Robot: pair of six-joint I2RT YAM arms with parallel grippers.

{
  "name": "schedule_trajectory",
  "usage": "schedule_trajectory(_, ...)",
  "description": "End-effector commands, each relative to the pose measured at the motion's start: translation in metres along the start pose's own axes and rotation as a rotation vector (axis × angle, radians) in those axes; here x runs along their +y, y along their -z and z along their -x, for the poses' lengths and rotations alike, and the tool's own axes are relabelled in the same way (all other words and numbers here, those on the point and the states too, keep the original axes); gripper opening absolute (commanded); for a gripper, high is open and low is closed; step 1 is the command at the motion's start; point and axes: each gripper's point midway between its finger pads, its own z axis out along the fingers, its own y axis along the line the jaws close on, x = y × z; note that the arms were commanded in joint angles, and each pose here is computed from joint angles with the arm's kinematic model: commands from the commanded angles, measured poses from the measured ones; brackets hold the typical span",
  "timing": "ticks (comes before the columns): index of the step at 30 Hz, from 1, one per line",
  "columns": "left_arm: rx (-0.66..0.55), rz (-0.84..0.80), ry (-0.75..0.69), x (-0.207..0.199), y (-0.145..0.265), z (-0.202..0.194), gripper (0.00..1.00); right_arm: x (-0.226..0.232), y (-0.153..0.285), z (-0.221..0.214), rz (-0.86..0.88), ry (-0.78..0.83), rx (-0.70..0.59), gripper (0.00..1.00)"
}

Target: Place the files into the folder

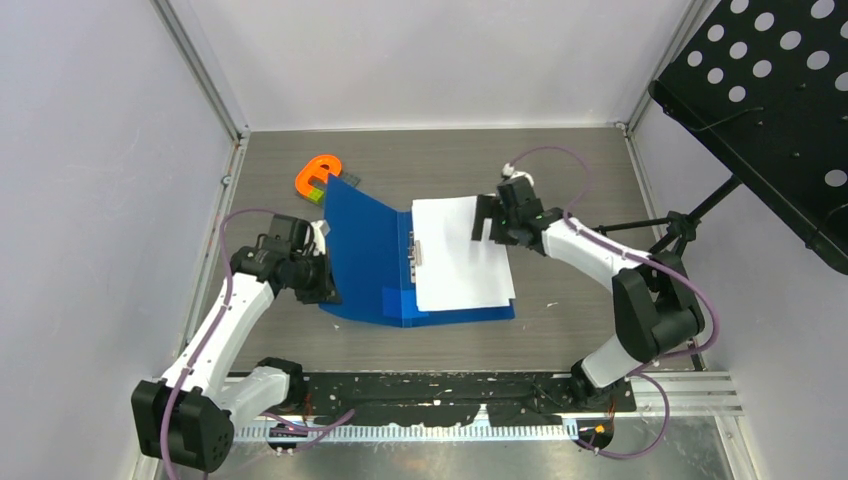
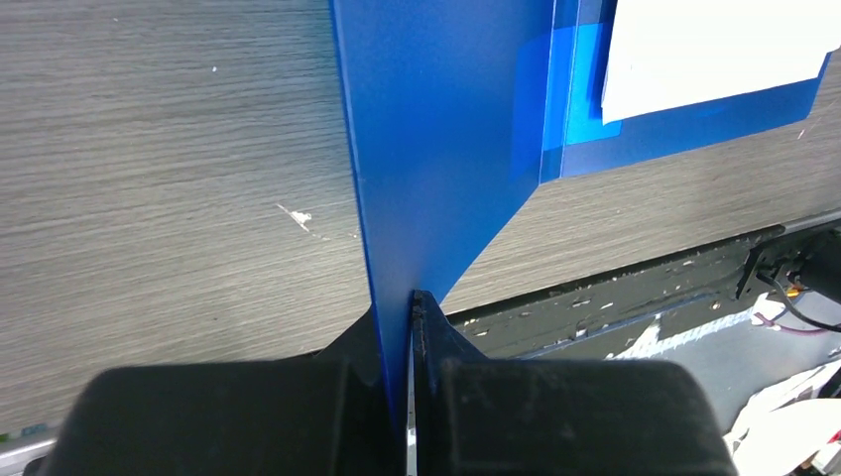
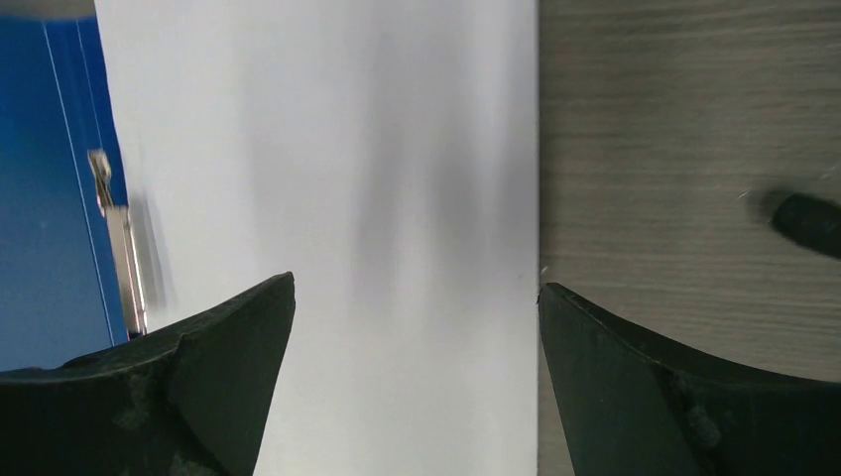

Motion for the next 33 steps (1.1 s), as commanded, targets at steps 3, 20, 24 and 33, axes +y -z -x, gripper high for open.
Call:
schedule_trajectory(3, -0.017, 0.067, -0.070, 0.007, 0.013, 0.013, 0.14, -0.004, -0.014, 0.057, 0.075, -0.134, -0.135, 0.97)
schedule_trajectory(20, -0.515, 0.051, -0.045, -0.080, 0.124, 0.119, 0.95, -0.030, -0.032, 0.069, -0.053, -0.176, -0.151, 0.99)
schedule_trajectory(24, -0.466, 0.113, -0.053, -0.108, 0.060, 0.133, 0.87, -0.032, -0.030, 0.067, -0.060, -0.210, -0.150, 0.99)
schedule_trajectory(33, -0.342, 0.250, -0.156, -0.153, -0.060, 0.156, 0.62, -0.039, -0.008, 0.061, -0.072, -0.215, -0.168, 1.00)
